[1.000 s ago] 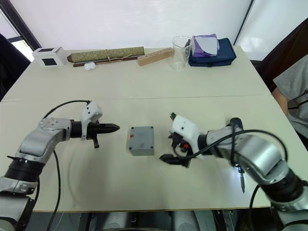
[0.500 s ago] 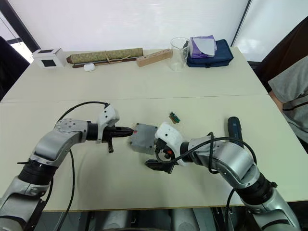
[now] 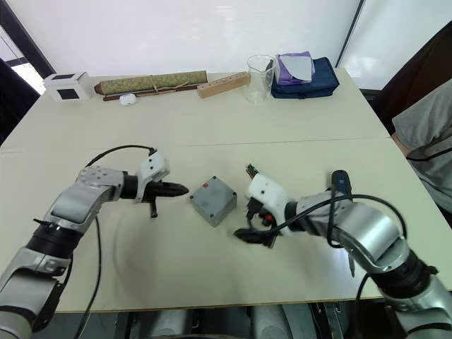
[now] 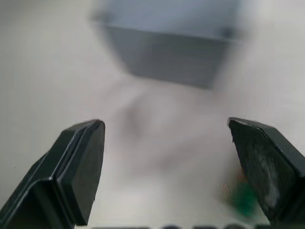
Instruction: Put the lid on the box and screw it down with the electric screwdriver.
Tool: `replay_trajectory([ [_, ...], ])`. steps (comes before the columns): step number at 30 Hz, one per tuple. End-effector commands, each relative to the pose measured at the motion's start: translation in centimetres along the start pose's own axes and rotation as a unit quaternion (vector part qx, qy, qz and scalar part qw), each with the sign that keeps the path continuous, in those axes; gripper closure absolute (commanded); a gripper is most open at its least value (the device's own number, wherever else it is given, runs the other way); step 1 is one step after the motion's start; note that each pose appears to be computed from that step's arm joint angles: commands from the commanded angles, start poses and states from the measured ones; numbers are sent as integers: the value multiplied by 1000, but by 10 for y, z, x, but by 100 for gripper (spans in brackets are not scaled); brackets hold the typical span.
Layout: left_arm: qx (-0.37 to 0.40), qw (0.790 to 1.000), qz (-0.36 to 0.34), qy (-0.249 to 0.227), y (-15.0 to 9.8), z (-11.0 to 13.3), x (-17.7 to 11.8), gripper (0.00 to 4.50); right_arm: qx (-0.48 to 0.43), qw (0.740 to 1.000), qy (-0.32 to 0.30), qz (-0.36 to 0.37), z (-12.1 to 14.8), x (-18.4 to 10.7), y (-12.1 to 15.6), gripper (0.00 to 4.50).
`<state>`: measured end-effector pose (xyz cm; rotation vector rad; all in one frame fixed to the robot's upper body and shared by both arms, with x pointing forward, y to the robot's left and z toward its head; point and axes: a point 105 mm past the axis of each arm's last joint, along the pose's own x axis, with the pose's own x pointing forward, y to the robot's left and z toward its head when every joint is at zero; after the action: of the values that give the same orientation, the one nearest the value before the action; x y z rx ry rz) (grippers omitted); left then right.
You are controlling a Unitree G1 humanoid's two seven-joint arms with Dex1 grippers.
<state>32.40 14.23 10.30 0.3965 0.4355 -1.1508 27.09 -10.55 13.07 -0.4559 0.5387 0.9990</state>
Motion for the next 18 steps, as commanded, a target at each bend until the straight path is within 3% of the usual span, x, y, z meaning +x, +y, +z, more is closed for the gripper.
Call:
replay_trajectory([
  [1,19,999,-25,-14,-18,8,-3,450,-67,997,-12,-23,8,8,-16,1],
  [8,11,999,-33,-36,-35,16,12,450,-122,989,-47,64,18,33,4,1],
  [18,9,998,-14,-54,-25,27,6,450,-110,983,-57,135,17,30,34,1],
])
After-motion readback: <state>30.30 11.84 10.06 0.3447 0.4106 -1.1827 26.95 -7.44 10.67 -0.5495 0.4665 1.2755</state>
